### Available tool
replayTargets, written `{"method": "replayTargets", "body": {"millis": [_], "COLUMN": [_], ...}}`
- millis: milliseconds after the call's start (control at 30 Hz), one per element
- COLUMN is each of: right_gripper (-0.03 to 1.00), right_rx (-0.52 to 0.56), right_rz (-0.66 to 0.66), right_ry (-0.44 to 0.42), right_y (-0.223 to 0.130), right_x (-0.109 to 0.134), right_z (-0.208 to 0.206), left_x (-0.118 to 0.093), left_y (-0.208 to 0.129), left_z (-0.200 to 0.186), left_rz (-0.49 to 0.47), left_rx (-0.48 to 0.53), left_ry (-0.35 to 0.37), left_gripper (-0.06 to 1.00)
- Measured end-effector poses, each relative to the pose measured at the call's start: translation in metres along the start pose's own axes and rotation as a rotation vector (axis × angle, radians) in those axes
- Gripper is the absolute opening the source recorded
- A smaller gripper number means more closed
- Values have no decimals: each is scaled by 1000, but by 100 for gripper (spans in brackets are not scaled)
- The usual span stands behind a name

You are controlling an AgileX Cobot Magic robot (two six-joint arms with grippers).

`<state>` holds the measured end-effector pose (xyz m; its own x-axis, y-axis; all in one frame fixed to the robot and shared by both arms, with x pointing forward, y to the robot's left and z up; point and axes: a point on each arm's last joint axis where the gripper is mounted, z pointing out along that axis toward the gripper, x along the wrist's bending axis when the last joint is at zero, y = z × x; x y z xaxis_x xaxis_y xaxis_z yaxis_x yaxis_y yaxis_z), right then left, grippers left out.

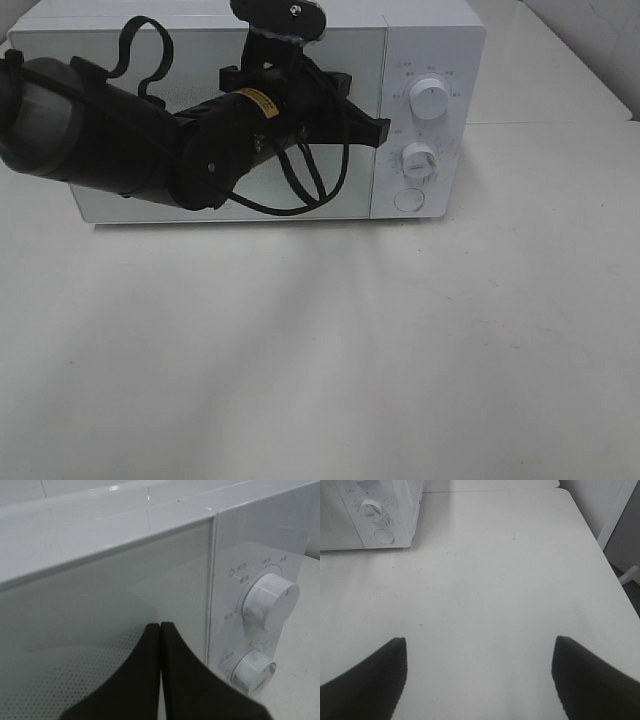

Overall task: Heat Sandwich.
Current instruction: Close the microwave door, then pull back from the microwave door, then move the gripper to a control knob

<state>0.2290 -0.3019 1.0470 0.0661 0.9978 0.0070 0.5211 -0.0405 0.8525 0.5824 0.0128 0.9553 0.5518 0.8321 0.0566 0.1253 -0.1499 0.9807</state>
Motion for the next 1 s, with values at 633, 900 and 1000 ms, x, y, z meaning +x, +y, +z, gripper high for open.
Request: {"method": "replayTargets", "body": {"millis": [633,900,1000], "right_gripper": [77,77,77], "right_rx": [0,0,0], "right_rz": [0,0,0], "right_ry": [0,0,0], "right_y": [0,0,0], "right_x": [0,0,0], "right_z": [0,0,0], "left_x": [-9,-14,-15], "left_y": [9,6,6], "left_z": [-56,-84,-90], "left_rz": [-31,-41,-45], "left_rx": [48,352,414], "left_ry": [-27,-134,-158], "left_gripper": [1,83,93]}}
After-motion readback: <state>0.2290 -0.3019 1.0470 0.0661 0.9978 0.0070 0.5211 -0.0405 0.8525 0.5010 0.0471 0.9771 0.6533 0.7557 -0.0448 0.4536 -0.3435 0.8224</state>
